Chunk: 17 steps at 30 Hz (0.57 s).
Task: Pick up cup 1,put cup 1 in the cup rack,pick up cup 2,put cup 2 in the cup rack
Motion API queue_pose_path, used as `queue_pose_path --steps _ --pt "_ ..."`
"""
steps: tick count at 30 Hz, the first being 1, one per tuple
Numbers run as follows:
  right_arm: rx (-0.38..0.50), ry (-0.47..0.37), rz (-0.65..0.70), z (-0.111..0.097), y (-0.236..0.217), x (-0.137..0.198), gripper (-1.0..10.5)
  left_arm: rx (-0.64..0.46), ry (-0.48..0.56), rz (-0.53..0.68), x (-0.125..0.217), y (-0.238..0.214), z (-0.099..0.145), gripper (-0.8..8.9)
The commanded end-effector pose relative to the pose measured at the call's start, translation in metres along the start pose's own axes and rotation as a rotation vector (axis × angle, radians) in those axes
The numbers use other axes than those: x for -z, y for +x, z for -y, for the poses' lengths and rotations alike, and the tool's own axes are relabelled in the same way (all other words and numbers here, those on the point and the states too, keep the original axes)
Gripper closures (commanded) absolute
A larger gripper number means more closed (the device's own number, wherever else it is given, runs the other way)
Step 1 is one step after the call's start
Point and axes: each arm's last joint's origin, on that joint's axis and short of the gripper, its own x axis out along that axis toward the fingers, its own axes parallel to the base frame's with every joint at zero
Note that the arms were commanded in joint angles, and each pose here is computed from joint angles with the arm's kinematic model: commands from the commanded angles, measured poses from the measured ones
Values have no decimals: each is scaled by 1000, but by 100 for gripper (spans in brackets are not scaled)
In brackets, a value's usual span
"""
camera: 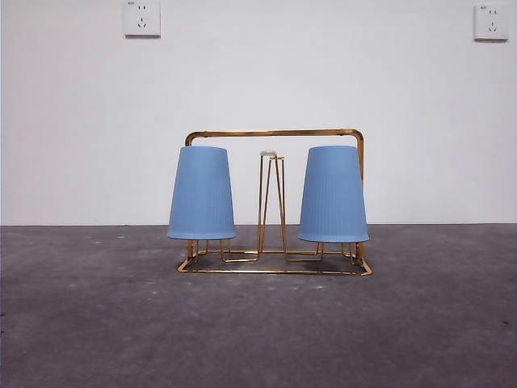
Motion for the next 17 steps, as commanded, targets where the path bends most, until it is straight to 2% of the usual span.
queue_pose_path --steps 1,7,12,17 --pt "2 9 -28 0 2 3 945 -1 -9 -38 31 1 3 815" --pt "2 9 -29 0 2 3 945 4 -44 -104 74 1 9 815" --pt "2 9 -29 0 2 3 945 7 -78 -153 97 -1 12 815" --pt "2 9 -29 0 2 3 945 16 -93 -251 115 -1 14 815"
